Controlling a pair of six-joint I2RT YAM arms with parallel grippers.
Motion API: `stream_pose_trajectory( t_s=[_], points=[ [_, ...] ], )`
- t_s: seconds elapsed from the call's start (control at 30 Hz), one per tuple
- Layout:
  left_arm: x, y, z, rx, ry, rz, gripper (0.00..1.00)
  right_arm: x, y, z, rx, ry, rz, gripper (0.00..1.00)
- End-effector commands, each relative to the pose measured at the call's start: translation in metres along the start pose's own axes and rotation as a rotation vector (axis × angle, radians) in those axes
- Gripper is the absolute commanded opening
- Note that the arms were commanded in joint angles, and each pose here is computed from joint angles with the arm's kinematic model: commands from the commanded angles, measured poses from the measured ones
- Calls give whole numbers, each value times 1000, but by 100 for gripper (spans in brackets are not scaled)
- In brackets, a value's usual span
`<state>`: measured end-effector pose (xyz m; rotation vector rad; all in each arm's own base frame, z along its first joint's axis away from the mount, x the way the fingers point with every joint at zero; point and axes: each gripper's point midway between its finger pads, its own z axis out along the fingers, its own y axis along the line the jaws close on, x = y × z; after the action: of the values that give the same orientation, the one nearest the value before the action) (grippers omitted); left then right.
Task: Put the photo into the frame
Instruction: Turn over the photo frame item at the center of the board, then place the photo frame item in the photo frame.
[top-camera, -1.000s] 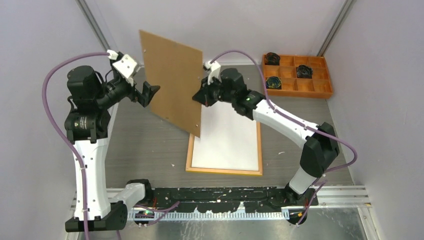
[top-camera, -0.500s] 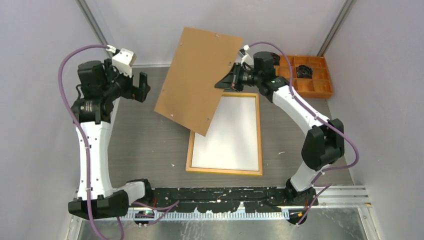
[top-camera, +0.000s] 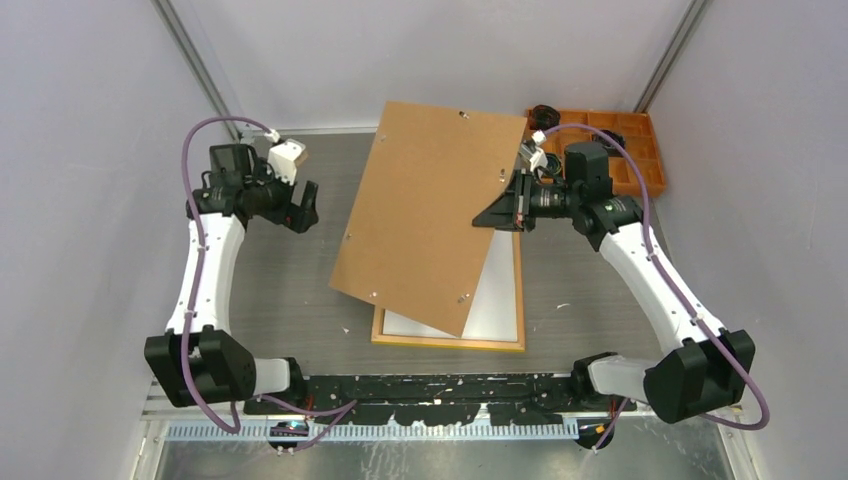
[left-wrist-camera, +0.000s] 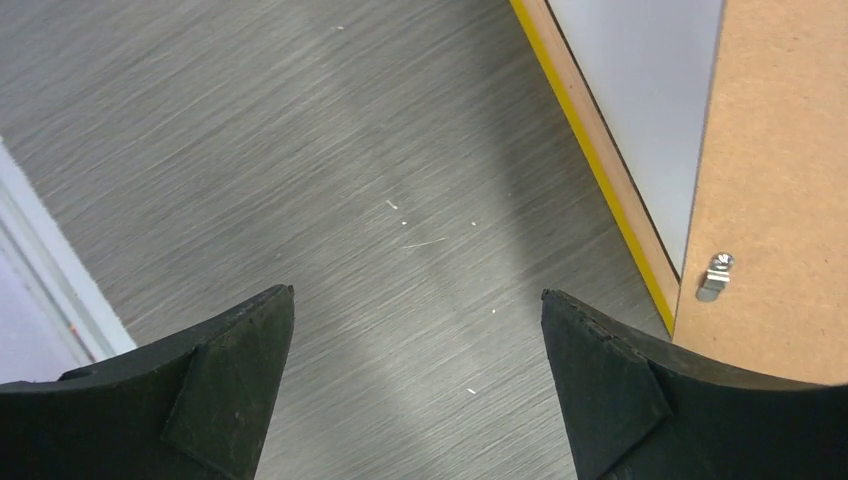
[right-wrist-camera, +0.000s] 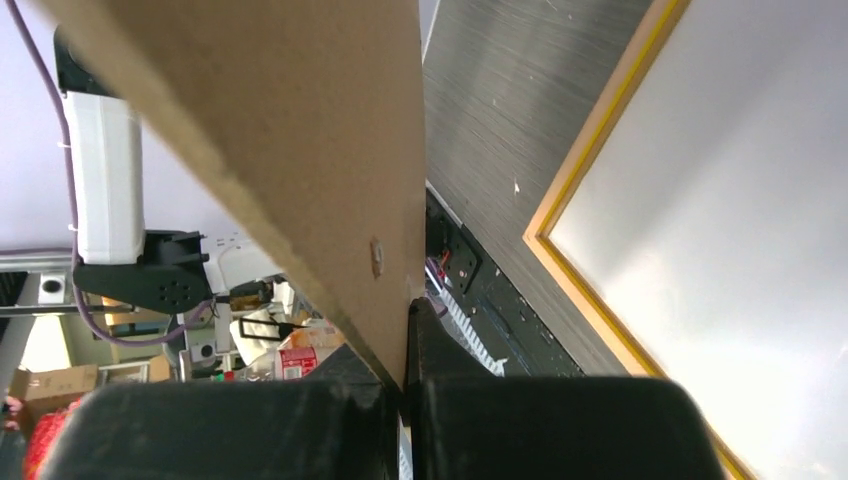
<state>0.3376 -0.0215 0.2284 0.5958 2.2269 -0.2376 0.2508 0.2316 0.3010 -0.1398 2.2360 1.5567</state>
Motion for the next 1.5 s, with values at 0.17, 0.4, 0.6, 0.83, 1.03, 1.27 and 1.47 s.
stream_pose_trajectory(
  t_s=[0.17,0.4,0.6,0.83,1.03,1.27,1.47],
  points=[
    [14,-25,45,131,40,88,95,23,-31,-4,27,59,120,1],
    [17,-78,99,261,135,78,92,30,-44,-23,190,10,166,1],
    [23,-111,162,320,280,-21,76,57,-45,-34,214,33,200,1],
    [32,-119,205,348,340,-100,62,59,-46,-32,211,52,210,1],
    [40,-127,218,375,361,-126,51,59,-53,-29,217,68,221,1],
    [48,-129,226,372,379,-121,44,57,-63,-23,218,79,235,1],
    [52,-112,227,299,395,-65,35,48,-63,-18,203,71,229,1]
  ],
)
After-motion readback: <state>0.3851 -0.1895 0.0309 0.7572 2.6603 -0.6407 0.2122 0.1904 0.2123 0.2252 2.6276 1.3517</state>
